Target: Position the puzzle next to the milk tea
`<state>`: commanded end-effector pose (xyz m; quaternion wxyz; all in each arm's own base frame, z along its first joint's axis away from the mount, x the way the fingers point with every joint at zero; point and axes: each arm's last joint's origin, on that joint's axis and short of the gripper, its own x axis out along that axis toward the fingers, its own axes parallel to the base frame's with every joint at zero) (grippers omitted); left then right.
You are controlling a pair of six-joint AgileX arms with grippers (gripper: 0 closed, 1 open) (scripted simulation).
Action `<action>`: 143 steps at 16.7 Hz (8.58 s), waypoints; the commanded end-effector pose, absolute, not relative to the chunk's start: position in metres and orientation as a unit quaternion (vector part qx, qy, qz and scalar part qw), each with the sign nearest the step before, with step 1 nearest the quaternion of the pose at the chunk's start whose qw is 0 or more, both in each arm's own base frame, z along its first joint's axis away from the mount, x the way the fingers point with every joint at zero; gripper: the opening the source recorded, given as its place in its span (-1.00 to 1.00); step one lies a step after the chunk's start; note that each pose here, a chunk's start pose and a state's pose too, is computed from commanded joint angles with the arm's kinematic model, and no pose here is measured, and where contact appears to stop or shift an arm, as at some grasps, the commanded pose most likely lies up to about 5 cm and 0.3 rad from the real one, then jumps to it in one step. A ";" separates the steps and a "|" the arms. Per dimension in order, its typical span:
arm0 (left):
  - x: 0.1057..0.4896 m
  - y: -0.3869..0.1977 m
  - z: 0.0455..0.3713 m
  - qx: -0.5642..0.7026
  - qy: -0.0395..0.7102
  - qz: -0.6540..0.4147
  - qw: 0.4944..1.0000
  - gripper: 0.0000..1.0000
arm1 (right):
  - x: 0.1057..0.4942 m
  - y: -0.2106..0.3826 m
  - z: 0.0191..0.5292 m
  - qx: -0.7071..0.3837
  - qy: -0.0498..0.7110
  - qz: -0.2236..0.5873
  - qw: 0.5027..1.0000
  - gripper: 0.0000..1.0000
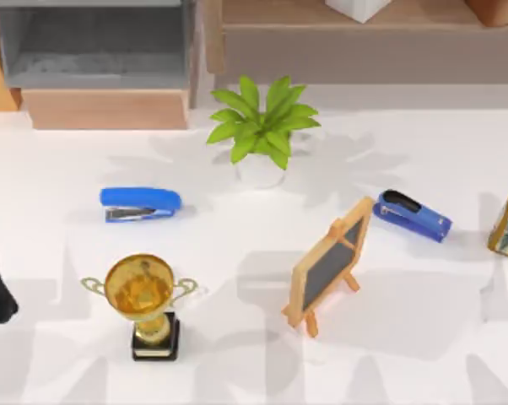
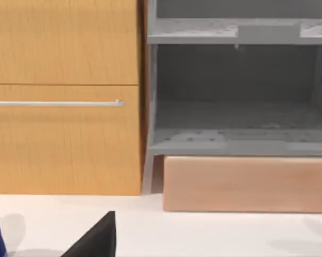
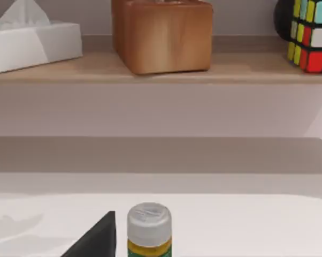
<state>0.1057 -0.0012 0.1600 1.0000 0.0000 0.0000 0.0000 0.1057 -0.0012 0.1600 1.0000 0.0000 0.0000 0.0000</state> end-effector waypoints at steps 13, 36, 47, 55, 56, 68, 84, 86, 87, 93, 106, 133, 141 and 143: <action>0.106 -0.001 0.160 0.000 0.000 0.000 1.000 1.00 | 0.156 -0.017 0.235 -0.004 -0.012 -0.007 1.000 1.00; 0.106 -0.001 0.160 0.000 0.000 0.000 1.000 1.00 | 0.377 -0.147 0.161 0.000 -0.001 -0.005 1.000 1.00; 0.106 -0.001 0.160 0.000 0.000 0.000 1.000 1.00 | 0.399 -0.148 0.161 0.000 0.000 -0.005 1.000 1.00; 0.106 -0.001 0.160 0.000 0.000 0.000 1.000 1.00 | 0.438 -0.150 0.159 0.000 0.000 -0.005 1.000 1.00; 0.106 -0.001 0.160 0.000 0.000 0.000 1.000 1.00 | 0.438 -0.150 0.159 0.000 0.000 -0.005 1.000 1.00; 0.106 -0.001 0.160 0.000 0.000 0.000 1.000 1.00 | 0.438 -0.150 0.159 0.000 0.000 -0.005 1.000 -0.66; 0.106 -0.001 0.160 0.000 0.000 0.000 1.000 1.00 | 0.437 -0.151 0.166 0.000 -0.001 -0.006 1.000 -1.00; 0.106 -0.001 0.160 0.000 0.000 0.000 1.000 1.00 | 0.437 -0.151 0.169 0.000 -0.001 -0.006 1.000 -1.00; 0.106 -0.001 0.160 0.000 0.000 0.000 1.000 1.00 | 0.437 -0.151 0.169 0.000 -0.001 -0.006 1.000 -1.00; 0.106 -0.001 0.160 0.000 0.000 0.000 1.000 1.00 | 0.441 -0.149 0.182 0.008 0.004 -0.012 1.000 -1.00; 0.106 -0.001 0.160 0.000 0.000 0.000 1.000 1.00 | 0.427 -0.122 0.306 0.067 0.258 -0.100 0.959 -1.00; 0.106 -0.001 0.160 0.000 0.000 0.000 1.000 1.00 | 0.421 -0.065 0.199 0.001 0.699 0.008 0.715 -1.00; 0.106 -0.001 0.160 0.000 0.000 0.000 1.000 1.00 | 0.421 -0.064 0.197 -0.004 0.688 0.008 0.725 -1.00; 0.106 -0.001 0.160 0.000 0.000 0.000 1.000 1.00 | 0.421 -0.067 0.191 -0.002 0.692 0.005 0.722 -1.00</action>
